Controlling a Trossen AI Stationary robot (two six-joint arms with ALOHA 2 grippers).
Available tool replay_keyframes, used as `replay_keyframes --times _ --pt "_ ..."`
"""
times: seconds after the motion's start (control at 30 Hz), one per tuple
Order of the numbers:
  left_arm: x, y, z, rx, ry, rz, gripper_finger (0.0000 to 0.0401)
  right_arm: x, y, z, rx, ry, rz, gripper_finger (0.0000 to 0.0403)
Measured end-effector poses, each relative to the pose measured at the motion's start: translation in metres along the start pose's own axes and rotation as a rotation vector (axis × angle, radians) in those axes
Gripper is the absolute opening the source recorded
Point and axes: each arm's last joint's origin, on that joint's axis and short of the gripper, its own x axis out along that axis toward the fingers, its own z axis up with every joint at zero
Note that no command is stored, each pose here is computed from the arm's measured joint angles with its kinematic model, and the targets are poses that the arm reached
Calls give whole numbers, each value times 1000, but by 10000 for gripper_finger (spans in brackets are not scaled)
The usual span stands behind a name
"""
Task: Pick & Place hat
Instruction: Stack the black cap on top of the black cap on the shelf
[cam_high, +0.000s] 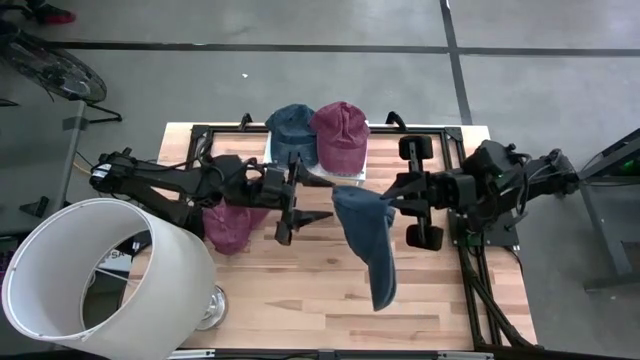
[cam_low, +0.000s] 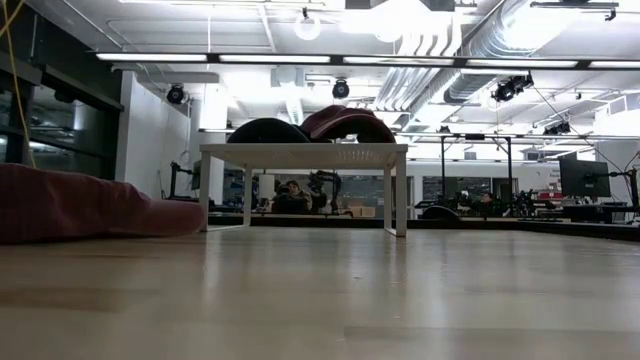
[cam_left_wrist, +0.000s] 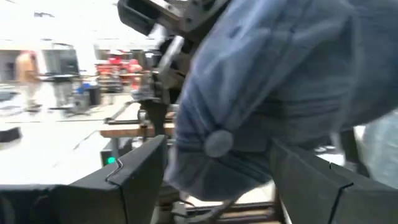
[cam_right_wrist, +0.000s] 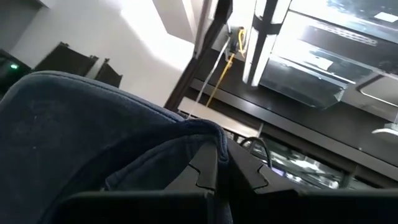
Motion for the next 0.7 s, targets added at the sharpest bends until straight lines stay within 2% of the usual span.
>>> replay_keyframes --times 0.13,0.7 --pt "0 2 0 29 3 50 273 0 -3 -2 -5 16 -13 3" --pt "0 3 1 29 -13 80 273 -2 -10 -8 -9 45 -14 3"
